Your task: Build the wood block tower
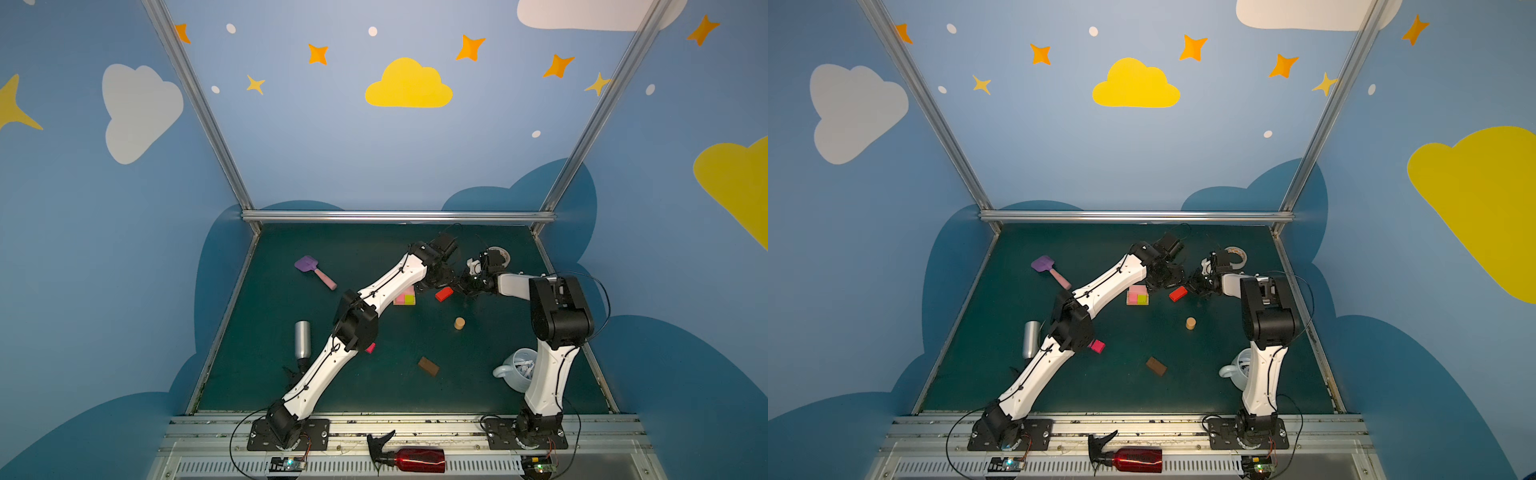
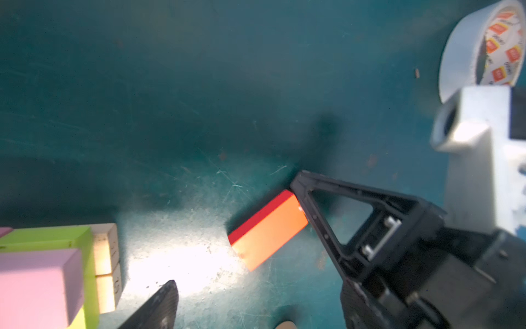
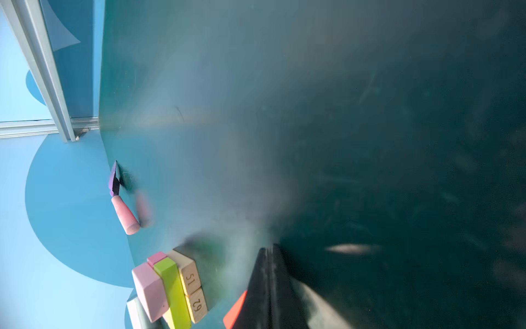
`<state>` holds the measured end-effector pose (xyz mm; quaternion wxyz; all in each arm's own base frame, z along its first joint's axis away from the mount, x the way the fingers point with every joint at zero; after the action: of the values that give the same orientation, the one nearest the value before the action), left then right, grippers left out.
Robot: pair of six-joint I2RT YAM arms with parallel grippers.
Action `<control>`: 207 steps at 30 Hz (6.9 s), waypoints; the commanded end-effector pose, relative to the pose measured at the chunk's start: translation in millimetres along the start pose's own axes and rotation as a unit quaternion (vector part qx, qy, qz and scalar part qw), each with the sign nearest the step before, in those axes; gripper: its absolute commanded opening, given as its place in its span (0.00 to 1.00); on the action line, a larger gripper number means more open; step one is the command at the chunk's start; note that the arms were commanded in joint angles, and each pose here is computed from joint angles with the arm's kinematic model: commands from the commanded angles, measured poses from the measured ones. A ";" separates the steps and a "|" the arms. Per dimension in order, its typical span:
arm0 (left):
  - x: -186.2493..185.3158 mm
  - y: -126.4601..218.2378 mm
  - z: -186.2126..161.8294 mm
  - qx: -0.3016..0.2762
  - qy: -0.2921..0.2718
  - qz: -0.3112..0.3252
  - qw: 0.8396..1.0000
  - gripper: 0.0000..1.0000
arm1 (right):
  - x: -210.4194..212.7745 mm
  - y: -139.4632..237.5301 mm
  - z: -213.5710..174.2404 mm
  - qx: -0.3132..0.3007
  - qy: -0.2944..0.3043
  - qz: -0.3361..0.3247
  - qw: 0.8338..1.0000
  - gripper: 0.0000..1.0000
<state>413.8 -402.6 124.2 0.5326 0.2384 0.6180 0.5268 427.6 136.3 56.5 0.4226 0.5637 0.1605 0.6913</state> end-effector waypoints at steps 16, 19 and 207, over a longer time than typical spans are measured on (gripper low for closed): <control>7.2 -13.2 -10.7 0.014 -0.018 0.020 1.000 0.89 | 8.7 22.8 -30.9 0.006 -0.005 -0.011 1.000 0.00; 9.2 -11.4 -14.1 0.014 -0.026 0.030 0.999 0.89 | 7.9 26.4 -32.6 0.007 -0.002 -0.023 1.000 0.00; 48.1 -88.3 -47.6 0.041 -0.153 0.119 0.980 0.67 | 12.5 126.8 -71.8 -0.082 0.029 -0.091 0.992 0.00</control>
<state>386.4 -411.1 70.3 0.5633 0.3663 0.5077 0.5392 316.6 91.9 131.1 0.5203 0.4926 0.1591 0.6792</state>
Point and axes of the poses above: each gripper's point midway between its finger pads, its own y axis back along the fingers, its own x axis along the line the jaws close on, z = x × y, the point moved 5 cm from there along y, back along the fingers, and after that the axes turned 13 degrees about y, right-handed, at the moved point
